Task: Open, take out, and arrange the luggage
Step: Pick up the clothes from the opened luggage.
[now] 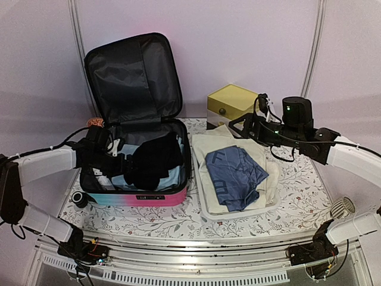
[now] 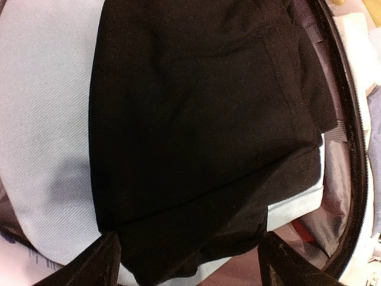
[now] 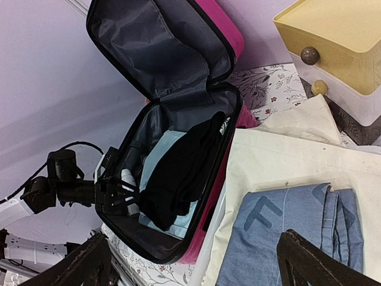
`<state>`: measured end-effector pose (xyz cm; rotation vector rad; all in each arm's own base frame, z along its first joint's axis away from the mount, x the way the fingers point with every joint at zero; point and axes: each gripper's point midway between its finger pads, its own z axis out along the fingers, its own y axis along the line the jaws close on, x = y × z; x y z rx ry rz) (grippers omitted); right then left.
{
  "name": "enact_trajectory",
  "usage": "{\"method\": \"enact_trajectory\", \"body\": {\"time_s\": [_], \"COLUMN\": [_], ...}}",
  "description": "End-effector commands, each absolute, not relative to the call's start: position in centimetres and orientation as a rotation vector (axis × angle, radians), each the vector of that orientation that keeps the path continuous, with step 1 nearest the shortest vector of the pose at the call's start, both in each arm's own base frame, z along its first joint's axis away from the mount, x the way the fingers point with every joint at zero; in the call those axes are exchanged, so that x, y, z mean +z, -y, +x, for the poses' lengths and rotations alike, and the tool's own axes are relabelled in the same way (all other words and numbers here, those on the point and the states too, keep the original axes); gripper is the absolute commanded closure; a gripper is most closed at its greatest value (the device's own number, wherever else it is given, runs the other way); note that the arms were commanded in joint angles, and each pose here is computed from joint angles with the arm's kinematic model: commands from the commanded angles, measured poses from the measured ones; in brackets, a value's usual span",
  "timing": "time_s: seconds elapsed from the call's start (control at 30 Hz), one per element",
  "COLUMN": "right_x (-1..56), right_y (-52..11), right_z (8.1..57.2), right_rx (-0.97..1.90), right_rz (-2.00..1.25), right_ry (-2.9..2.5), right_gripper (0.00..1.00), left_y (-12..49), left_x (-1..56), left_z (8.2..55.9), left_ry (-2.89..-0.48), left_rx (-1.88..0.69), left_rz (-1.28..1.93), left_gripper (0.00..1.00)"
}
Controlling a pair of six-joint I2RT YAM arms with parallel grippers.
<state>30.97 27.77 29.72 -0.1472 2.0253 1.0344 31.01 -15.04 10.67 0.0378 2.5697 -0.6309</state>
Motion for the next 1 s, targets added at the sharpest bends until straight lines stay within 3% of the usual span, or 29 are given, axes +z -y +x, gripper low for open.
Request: {"method": "enact_trajectory", "body": {"time_s": [0.0, 0.13, 0.37, 0.43, 0.77, 0.97], "right_x": [30.3, 30.2, 30.7, 30.8, 30.6, 30.0], "right_y": [-28.5, -28.9, -29.3, -29.5, -29.5, -29.1], "right_z": [30.8, 31.0, 31.5, 31.5, 31.4, 31.2], "right_rx": [1.045, 1.035, 1.019, 1.022, 1.021, 1.011], "right_rz": [-0.222, -0.262, -0.291, -0.3, -0.305, -0.296], "right_ry": [-1.995, -1.994, -1.987, -1.986, -1.993, -2.006], "right_gripper": [0.01, 0.01, 0.01, 0.01, 0.01, 0.01], "left_y": [15.5, 16.9, 22.0, 22.8, 25.1, 25.7], "left_x": [13.2, 15.4, 17.6, 17.3, 12.9, 10.5], "left_z": [31.2, 30.9, 30.8, 31.2, 33.2, 34.0], "left_ry": [-2.459, -2.385, -2.247, -2.265, -2.387, -2.445], "left_rx": [-0.707, -0.727, -0.508, -0.442, 0.016, 0.079], "left_rz": [0.06, 0.233, 0.63, 0.684, 0.831, 0.828], "left_gripper": [0.19, 0.17, 0.09, 0.02, 0.02, 0.02]}}
